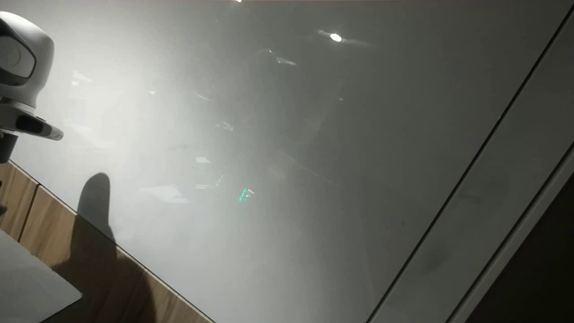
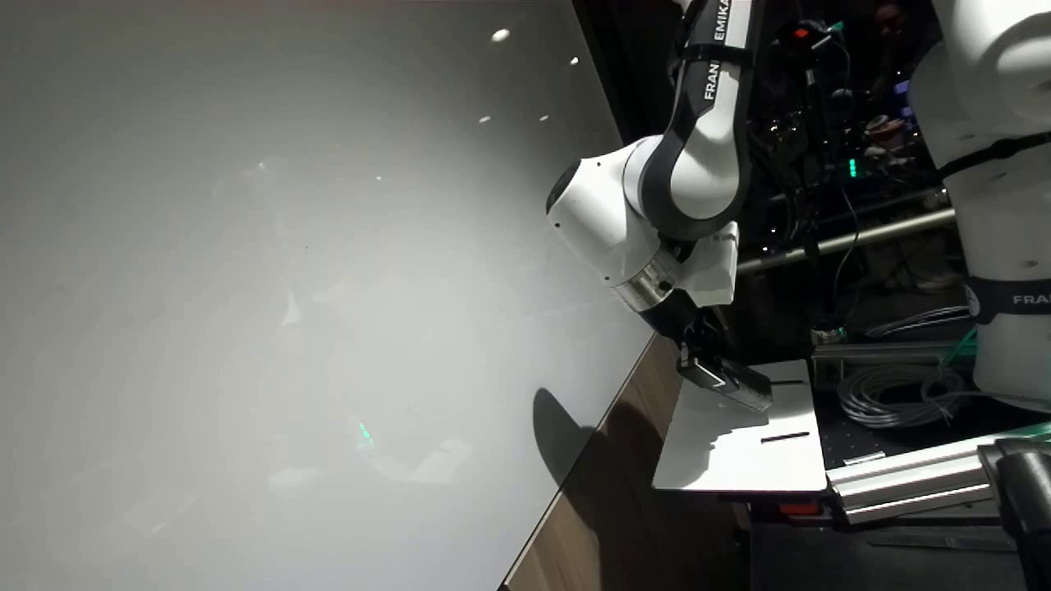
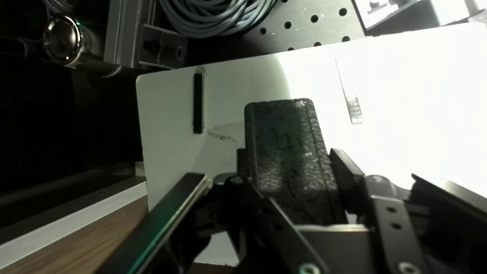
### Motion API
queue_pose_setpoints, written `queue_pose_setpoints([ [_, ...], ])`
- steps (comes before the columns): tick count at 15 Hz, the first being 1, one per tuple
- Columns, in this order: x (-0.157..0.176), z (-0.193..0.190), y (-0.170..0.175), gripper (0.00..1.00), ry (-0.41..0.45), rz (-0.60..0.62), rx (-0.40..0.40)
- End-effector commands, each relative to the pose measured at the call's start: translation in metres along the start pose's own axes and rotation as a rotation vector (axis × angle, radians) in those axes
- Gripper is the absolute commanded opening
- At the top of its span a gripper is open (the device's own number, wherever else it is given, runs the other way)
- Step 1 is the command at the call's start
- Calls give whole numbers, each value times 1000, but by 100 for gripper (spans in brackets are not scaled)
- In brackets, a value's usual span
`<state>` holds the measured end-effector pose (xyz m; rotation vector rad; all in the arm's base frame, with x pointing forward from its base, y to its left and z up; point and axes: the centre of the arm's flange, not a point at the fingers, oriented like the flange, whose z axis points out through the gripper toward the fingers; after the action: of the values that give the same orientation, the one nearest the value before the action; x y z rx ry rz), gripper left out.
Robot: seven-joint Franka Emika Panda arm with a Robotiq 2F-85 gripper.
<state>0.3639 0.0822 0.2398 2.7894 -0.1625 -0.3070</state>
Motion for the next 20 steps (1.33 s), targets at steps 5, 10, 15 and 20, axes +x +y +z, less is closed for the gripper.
queue_pose_setpoints([
  [5, 36, -2, 23, 28, -18, 37, 76],
  [10, 50, 3, 43, 28, -48, 56, 105],
  [15, 42, 3, 28, 28, -72, 32, 143],
  [20, 40, 10, 19, 28, -64, 7, 122],
])
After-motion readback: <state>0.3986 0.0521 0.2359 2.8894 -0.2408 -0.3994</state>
